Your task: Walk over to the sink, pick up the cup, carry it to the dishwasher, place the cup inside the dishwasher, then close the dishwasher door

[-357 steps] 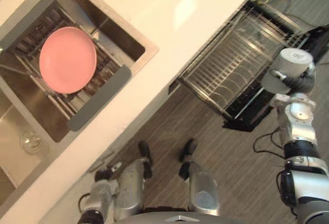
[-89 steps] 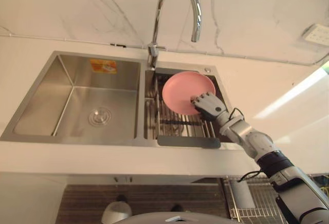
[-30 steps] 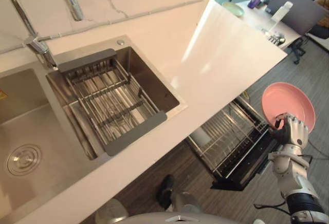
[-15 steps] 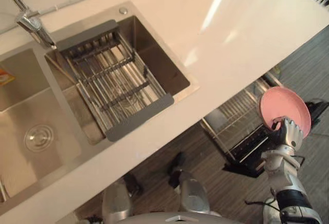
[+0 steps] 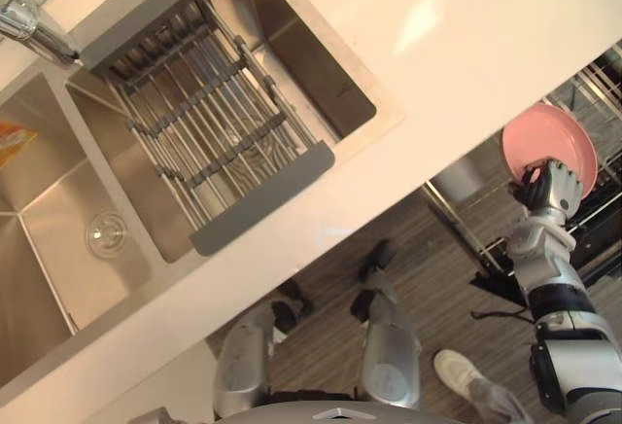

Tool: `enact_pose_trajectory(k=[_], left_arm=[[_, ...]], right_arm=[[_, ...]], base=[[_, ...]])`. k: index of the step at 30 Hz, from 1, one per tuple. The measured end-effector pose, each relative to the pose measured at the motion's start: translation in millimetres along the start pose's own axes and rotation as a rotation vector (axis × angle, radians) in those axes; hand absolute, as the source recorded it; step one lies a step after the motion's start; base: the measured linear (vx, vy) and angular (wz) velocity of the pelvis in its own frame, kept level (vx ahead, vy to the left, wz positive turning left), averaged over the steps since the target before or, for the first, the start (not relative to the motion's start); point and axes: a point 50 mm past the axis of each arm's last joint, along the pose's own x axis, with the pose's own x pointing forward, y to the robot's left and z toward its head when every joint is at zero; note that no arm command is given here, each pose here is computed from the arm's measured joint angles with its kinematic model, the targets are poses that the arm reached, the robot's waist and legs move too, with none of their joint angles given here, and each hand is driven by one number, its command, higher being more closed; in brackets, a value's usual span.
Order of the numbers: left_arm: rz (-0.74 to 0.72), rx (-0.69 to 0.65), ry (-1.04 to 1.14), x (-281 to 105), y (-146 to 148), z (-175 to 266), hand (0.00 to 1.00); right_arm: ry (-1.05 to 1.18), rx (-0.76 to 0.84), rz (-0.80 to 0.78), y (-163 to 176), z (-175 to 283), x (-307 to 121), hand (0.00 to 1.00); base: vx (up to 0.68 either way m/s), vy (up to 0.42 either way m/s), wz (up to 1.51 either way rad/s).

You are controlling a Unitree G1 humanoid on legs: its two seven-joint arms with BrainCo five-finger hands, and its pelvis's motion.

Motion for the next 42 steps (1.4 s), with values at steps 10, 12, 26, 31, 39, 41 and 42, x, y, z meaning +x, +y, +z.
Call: enact_pose_trajectory(k=[10,12,26,31,39,41,42], left_arm=[[-0.005,-0.039,-0.089,4,-4,5,0.0],[0.013,-0.051,-0.12,4,-4,7,0.0],[0.019,-0.143,-0.261,3,-8,20,0.0],[0.095,-0.191,-0.285,1,9,17,0.0],[0.204,-0.298,-0.231,5,35,-9,0.0],[0.213,-0.312,-0.216,7,38,-15,0.0],[0.218,-0.316,-0.206,7,39,-18,0.0]], right_arm=[[0.18,0.023,0.167,8,-20,-2,0.0],[0.215,0.043,0.184,14,-24,-7,0.0],[0.064,0.519,-0.093,-31,11,-18,0.0],[0.186,0.663,-0.256,-55,-26,-25,0.0],[0.782,1.014,-0.415,-62,-169,-77,0.0],[0.877,1.047,-0.377,-54,-190,-98,0.0],[0.896,1.039,-0.35,-51,-195,-105,0.0]], base=[[0.0,0.077,-0.12],[0.01,0.059,-0.03],[0.03,0.028,0.04],[0.07,-0.007,0.04],[0.06,-0.003,0.1],[0.0,0.0,0.0],[-0.03,-0.008,-0.01]])
